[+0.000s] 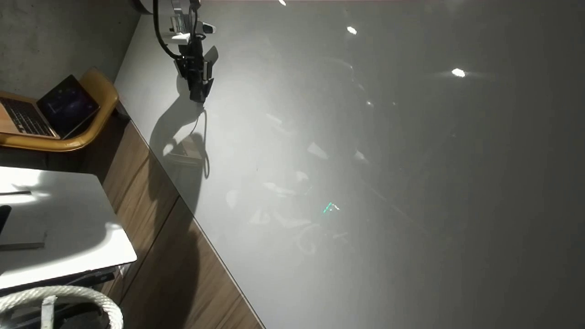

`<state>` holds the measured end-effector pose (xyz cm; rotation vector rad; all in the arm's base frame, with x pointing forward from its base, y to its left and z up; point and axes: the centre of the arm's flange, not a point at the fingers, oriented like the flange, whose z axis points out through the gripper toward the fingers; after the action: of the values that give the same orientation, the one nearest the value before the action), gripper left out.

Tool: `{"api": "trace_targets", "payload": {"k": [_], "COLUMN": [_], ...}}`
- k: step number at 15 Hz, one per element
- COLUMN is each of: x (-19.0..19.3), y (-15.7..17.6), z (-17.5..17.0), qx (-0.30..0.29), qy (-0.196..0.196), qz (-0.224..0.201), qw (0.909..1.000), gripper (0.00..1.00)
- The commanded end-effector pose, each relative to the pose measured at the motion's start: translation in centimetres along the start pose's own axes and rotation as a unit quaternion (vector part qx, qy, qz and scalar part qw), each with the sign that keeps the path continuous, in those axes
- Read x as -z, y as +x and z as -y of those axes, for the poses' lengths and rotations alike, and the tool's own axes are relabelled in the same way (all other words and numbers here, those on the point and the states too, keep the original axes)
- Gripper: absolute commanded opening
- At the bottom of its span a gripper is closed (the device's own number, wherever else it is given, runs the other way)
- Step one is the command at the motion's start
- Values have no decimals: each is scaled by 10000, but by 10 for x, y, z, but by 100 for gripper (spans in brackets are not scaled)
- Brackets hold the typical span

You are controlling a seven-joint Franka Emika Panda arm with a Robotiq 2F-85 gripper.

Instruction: Use the duster to erase the markings on the whiteboard

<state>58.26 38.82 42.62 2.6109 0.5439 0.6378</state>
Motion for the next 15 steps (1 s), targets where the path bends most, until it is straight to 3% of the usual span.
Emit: {"api": "trace_targets", "payload": {"k": [1,5,9,15], "x": [9,4,-3,-22], "y": [64,55,19,-30], "z": [-27,-73,-111,-180], "qx": [129,58,-221,-620], "qy": [-334,-676,-920,-985], "qz": [-100,147,396,804], "qw": [9993,9976,9947,9899], "gripper": [29,29,29,29]}}
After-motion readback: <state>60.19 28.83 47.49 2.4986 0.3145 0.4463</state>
